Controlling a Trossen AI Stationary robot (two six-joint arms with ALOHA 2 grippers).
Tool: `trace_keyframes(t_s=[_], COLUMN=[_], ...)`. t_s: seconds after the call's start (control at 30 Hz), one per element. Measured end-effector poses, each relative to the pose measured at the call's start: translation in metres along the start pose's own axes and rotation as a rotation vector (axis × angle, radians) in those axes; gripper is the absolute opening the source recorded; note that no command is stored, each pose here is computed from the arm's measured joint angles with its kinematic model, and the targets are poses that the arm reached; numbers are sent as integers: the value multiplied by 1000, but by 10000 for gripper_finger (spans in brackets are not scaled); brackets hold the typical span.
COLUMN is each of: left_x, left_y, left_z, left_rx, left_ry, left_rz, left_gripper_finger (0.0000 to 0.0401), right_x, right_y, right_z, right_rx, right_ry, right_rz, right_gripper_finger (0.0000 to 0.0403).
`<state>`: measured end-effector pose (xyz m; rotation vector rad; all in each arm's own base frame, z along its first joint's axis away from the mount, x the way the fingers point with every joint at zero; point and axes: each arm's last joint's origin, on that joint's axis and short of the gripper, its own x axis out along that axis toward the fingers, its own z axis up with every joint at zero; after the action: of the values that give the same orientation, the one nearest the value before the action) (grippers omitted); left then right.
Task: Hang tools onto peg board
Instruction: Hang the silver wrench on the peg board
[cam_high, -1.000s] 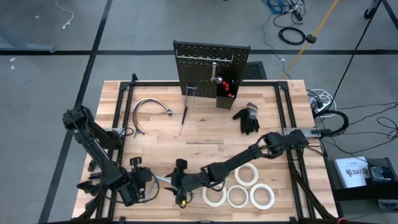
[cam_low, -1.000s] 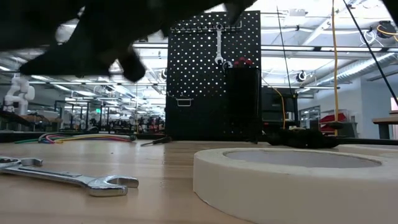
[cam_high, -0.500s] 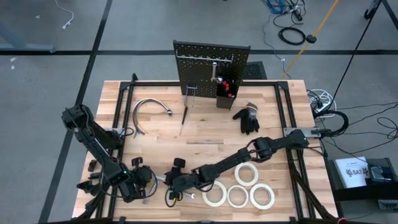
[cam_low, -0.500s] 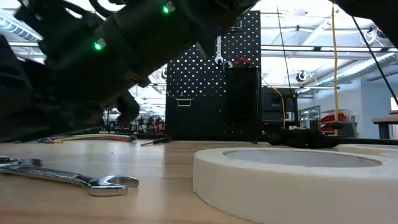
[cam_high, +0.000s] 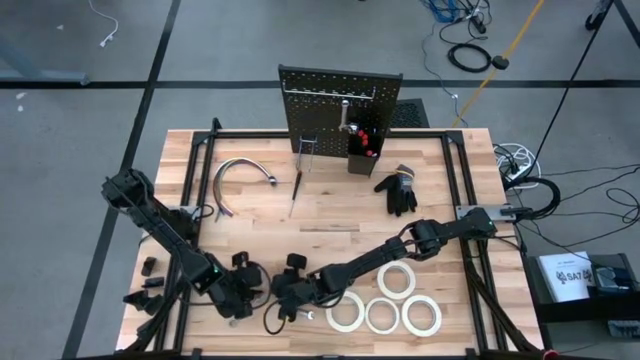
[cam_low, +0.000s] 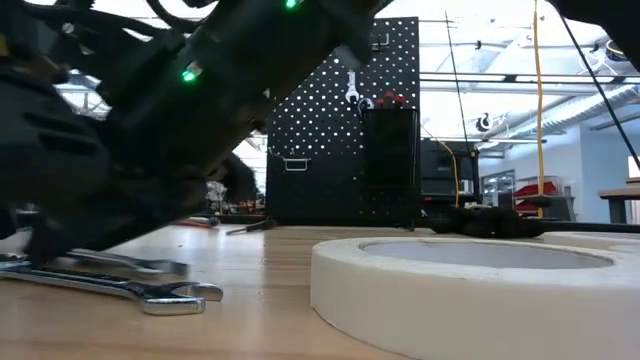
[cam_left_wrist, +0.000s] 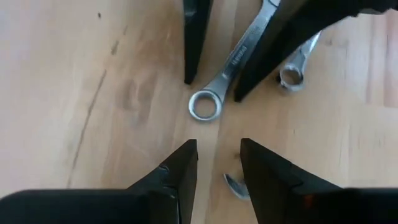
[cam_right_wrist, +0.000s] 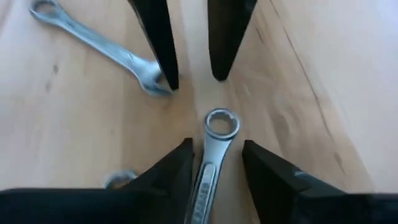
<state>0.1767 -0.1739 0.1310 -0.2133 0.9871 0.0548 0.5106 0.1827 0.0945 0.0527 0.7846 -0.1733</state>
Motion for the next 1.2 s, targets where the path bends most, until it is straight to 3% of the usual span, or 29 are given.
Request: trace_keyframes(t_s=[0.23, 0.6, 1.0, 1.1, 1.2], left_x=[0, -1, 23, 27, 30], left_y=[1, -3, -1, -1, 2], left_z=[8, 13, 2, 1, 3], left_rx=[12, -17, 430, 466, 425], left_ry=[-52, -144, -127, -145, -159], left_rz=[12, 6, 156, 207, 235], left_gripper_finger=[124, 124, 125, 125, 125], right_x=[-3, -12, -10, -9, -9], right_y=[0, -1, -21, -23, -24], right_z=[-13, -5, 9, 10, 11], right_rx=[-50, -80, 17, 25, 36], right_ry=[95, 80, 143, 141, 142], right_rz=[-63, -63, 77, 82, 81], right_gripper_finger=[21, 18, 2, 2, 3])
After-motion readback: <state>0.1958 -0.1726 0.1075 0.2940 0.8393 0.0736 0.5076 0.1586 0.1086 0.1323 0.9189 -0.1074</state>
